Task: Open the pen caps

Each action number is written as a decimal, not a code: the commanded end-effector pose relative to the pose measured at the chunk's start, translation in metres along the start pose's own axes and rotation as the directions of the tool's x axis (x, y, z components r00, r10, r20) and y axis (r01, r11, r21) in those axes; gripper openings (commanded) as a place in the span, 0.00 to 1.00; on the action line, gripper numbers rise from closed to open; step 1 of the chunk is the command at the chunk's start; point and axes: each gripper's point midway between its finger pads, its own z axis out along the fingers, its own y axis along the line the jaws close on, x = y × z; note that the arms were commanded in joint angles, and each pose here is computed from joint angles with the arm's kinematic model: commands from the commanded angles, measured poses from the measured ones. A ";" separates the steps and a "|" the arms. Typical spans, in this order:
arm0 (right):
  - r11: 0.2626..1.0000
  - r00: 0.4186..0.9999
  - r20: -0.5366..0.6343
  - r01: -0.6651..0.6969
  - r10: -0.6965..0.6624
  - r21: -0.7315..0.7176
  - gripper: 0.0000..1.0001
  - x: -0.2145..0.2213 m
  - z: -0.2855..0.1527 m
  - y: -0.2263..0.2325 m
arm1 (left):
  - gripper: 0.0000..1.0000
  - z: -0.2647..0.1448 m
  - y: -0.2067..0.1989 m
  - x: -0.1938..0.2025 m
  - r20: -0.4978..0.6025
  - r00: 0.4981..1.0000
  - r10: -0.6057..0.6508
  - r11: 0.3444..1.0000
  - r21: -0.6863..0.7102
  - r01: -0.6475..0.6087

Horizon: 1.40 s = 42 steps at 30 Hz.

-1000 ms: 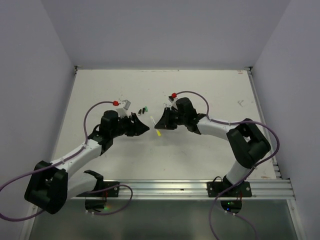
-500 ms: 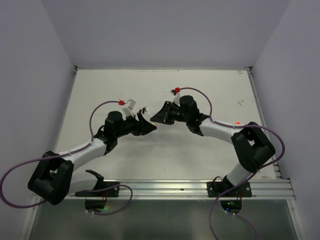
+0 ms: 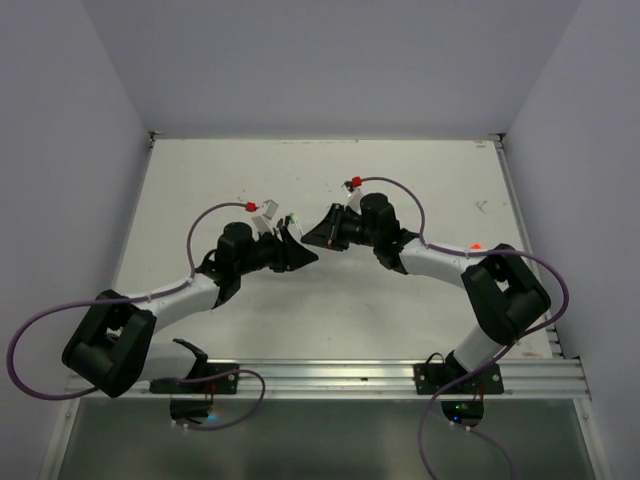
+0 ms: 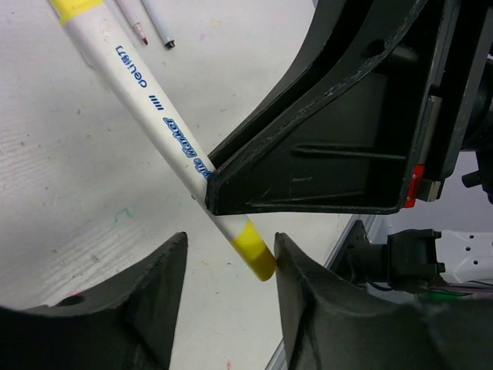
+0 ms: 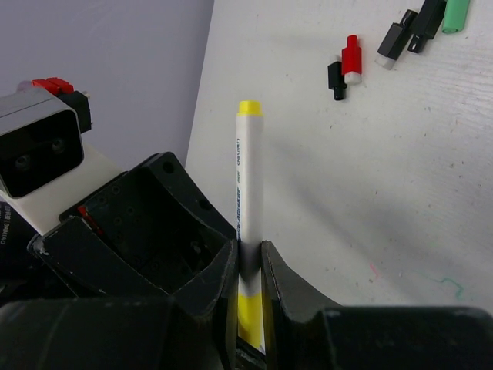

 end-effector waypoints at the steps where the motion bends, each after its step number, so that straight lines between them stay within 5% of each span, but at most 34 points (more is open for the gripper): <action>1: 0.997 0.999 0.041 0.033 -0.030 -0.072 0.00 -0.008 -0.008 0.023 | 0.48 0.006 -0.023 -0.022 0.058 0.998 0.031 0.997 0.065 -0.034; 4: 0.997 0.999 0.041 0.033 -0.031 -0.072 0.00 -0.007 -0.008 0.023 | 0.38 0.007 -0.023 -0.023 0.056 0.998 0.032 0.997 0.061 -0.035; 8: 0.996 0.998 0.036 0.048 -0.045 -0.071 0.00 -0.005 -0.009 0.020 | 0.00 0.008 -0.022 -0.022 0.045 0.999 0.028 0.998 0.055 -0.030; 12: 0.994 0.996 0.032 0.080 -0.078 -0.071 0.02 -0.003 -0.010 0.019 | 0.00 0.007 -0.024 -0.019 0.031 0.999 0.036 0.997 0.068 -0.038; 17: 0.989 0.993 0.004 0.119 -0.119 -0.092 0.24 -0.001 -0.007 0.023 | 0.00 0.005 -0.024 -0.014 0.017 0.999 0.047 0.996 0.077 -0.048; 23: 0.983 0.987 -0.010 0.161 -0.162 -0.090 0.29 0.002 -0.002 0.027 | 0.00 0.007 -0.029 -0.013 -0.005 0.999 0.045 0.994 0.103 -0.044; 25: 0.982 0.986 -0.011 0.166 -0.167 -0.086 0.27 0.003 0.000 0.026 | 0.00 0.008 -0.031 -0.015 -0.006 0.999 0.050 0.993 0.108 -0.049; 27: 0.984 0.986 0.001 0.168 -0.168 -0.067 0.02 0.001 0.000 0.023 | 0.00 0.008 -0.034 -0.016 -0.011 0.998 0.058 0.991 0.122 -0.056; 32: 0.972 0.966 0.137 0.227 -0.219 -0.051 0.00 -0.023 -0.010 0.022 | 0.00 0.004 -0.046 -0.003 -0.053 0.992 0.111 0.970 0.224 -0.096; 37: 0.935 0.933 0.317 0.255 -0.171 -0.246 0.00 -0.067 -0.037 0.056 | 0.00 -0.011 -0.064 0.011 -0.060 0.987 0.152 0.927 0.354 -0.121; 42: 0.893 0.929 0.345 0.263 -0.133 -0.364 0.00 -0.097 -0.054 0.073 | 0.00 -0.025 -0.080 0.015 -0.055 0.978 0.201 0.887 0.434 -0.158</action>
